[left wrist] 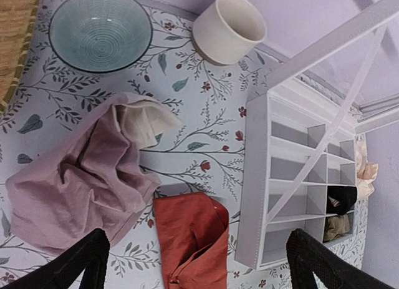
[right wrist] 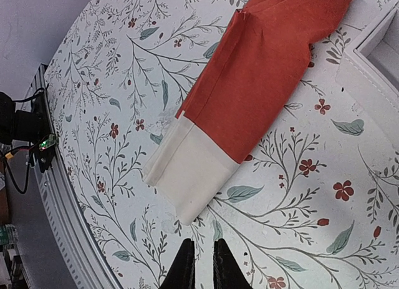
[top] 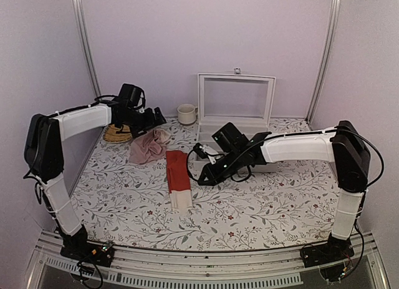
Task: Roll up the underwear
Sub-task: Move the underwear to the center of the board, then smooth out the underwear at the center of the board.
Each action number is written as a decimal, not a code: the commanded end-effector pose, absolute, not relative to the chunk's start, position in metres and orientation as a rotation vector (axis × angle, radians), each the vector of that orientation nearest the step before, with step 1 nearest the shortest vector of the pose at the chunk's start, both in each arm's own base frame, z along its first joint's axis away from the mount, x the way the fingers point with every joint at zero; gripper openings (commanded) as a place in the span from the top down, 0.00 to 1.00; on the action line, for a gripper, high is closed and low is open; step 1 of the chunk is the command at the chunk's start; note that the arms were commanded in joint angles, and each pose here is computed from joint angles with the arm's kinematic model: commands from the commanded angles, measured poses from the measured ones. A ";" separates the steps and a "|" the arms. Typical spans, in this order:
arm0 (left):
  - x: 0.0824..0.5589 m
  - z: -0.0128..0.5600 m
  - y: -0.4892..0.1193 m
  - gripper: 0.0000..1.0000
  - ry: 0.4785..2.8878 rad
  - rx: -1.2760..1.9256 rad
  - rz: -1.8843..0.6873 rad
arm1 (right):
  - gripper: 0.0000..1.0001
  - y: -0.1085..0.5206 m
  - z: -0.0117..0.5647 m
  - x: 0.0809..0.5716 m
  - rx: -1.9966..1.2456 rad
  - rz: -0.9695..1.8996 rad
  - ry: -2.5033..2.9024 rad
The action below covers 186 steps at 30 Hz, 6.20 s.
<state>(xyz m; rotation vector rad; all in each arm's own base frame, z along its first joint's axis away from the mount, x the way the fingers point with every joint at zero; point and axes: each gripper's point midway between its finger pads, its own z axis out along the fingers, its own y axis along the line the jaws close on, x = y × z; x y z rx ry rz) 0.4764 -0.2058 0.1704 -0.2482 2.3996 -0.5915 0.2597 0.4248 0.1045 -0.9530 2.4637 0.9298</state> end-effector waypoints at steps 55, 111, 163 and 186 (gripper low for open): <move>0.366 0.199 -0.145 0.00 2.234 -0.378 -0.673 | 0.58 0.454 0.061 0.213 -1.239 0.542 2.198; 0.361 0.203 -0.158 0.00 2.267 -0.357 -0.700 | 0.47 0.501 0.074 0.208 -1.451 0.444 1.733; 0.284 0.014 -0.276 0.93 2.978 -0.343 -0.760 | 0.51 0.412 0.145 0.250 -0.790 1.111 2.212; 0.273 0.012 -0.227 1.00 3.059 -0.046 -0.525 | 0.51 0.431 0.145 0.244 -0.896 1.141 2.214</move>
